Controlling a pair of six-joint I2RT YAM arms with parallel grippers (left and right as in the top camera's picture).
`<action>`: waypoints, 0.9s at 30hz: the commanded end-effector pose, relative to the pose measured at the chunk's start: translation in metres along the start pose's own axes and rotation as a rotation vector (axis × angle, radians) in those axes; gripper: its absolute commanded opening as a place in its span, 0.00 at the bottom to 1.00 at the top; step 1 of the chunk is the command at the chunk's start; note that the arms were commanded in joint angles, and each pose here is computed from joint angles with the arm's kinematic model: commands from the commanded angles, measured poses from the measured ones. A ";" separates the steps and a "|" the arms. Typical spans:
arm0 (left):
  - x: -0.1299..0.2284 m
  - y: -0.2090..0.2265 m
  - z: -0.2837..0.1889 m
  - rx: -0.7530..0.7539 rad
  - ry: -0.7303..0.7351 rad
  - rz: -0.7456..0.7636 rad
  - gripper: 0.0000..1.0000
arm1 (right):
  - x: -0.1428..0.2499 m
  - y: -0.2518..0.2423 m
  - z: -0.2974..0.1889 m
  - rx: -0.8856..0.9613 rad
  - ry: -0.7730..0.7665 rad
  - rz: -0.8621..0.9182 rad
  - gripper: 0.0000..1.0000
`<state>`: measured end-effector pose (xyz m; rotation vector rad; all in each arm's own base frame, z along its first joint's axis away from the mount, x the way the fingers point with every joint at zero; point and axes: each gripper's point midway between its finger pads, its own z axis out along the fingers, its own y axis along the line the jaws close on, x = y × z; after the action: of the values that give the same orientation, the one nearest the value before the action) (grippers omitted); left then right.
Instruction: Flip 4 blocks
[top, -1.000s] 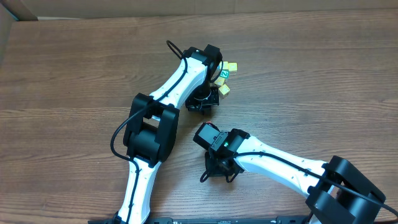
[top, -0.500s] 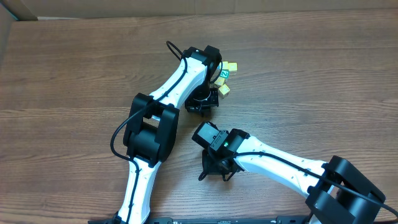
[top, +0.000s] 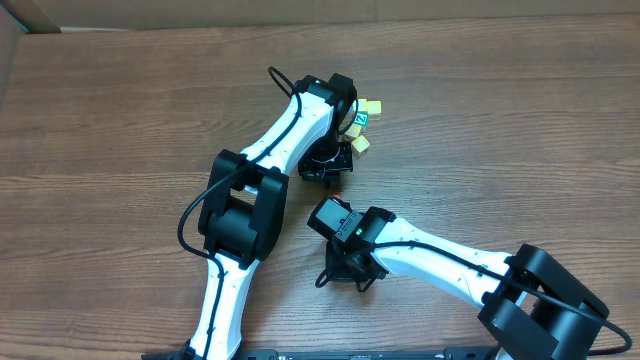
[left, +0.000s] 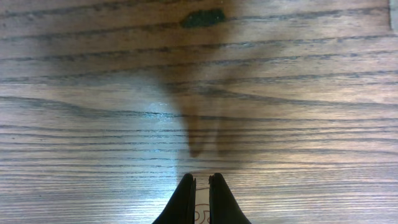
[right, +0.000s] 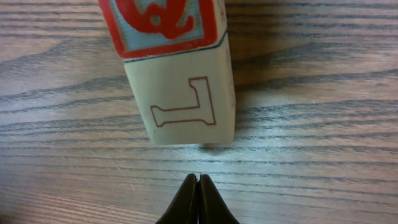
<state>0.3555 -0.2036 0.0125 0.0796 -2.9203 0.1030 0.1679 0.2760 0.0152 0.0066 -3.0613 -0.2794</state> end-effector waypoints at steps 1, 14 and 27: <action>0.004 -0.005 0.004 0.009 0.020 0.029 0.04 | 0.000 -0.003 0.002 0.005 0.004 0.019 0.04; 0.013 -0.001 0.004 -0.006 0.056 0.045 0.04 | -0.003 -0.001 0.002 -0.006 -0.004 0.027 0.04; 0.011 -0.007 0.005 0.001 0.038 0.059 0.04 | -0.005 0.001 0.002 -0.015 -0.011 0.024 0.04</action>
<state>0.3464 -0.2071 0.0139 0.0265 -2.8939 0.1002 0.1724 0.2806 0.0160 -0.0147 -3.0724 -0.3123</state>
